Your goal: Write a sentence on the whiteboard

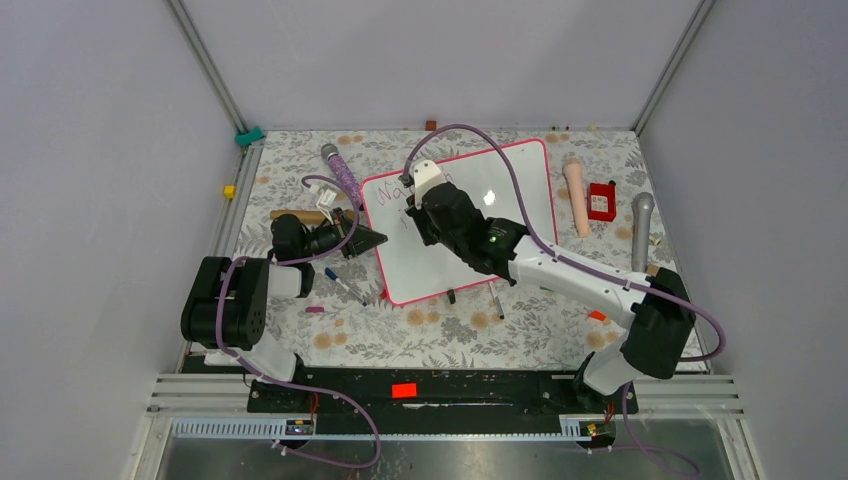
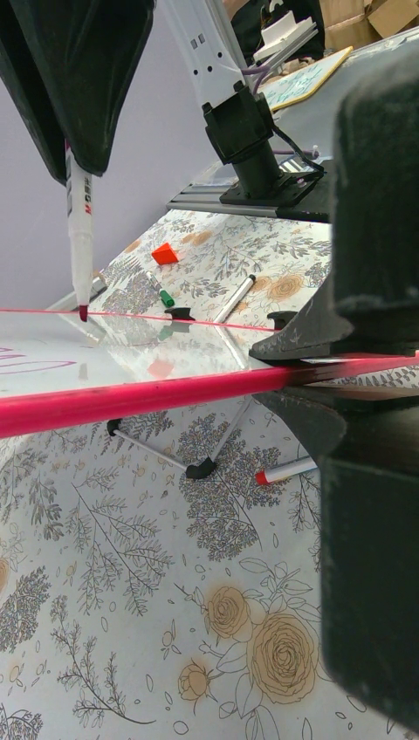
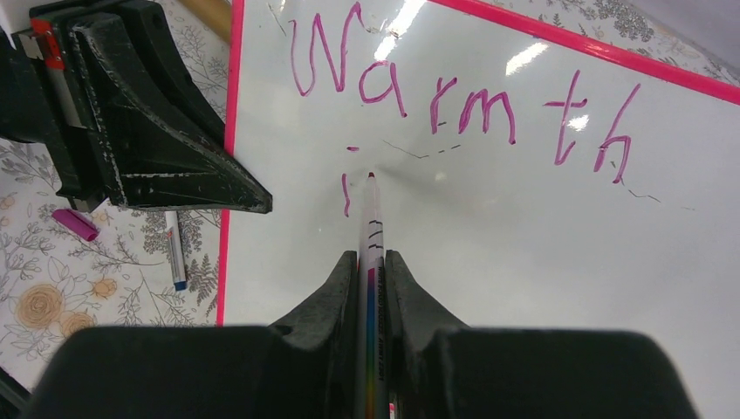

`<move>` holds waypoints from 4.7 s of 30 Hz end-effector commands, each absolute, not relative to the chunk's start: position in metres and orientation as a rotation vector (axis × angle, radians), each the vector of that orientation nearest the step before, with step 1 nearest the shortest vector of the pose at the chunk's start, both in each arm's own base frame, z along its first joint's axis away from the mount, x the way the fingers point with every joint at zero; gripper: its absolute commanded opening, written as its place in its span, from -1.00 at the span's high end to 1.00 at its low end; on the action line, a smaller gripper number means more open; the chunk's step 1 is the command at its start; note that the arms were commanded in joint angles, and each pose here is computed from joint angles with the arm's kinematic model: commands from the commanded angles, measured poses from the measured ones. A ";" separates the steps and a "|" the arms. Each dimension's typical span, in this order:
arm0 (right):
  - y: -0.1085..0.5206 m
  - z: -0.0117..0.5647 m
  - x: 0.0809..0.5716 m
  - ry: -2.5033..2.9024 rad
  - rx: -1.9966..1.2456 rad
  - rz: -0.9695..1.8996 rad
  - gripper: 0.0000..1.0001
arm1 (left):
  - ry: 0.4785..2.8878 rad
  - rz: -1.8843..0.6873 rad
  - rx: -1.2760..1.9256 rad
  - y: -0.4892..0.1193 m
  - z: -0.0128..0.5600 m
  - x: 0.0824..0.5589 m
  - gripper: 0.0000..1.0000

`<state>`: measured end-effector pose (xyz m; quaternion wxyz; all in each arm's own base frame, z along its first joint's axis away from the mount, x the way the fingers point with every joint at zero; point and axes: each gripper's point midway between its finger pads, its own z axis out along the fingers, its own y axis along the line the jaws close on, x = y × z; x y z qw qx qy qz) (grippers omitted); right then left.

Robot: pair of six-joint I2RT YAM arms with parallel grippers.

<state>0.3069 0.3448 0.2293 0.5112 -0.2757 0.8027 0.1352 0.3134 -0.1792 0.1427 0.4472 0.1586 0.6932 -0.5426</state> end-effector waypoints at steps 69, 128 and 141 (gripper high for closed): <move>0.318 0.223 0.330 1.972 -0.580 0.261 1.00 | 1.646 -1.180 0.413 -0.168 0.141 0.333 1.00; 0.252 0.323 0.312 1.745 -0.386 0.469 1.00 | 1.698 -1.261 0.324 -0.162 0.135 0.344 1.00; 0.275 0.267 0.310 1.815 -0.387 0.595 1.00 | 1.681 -1.194 0.294 -0.146 0.138 0.340 1.00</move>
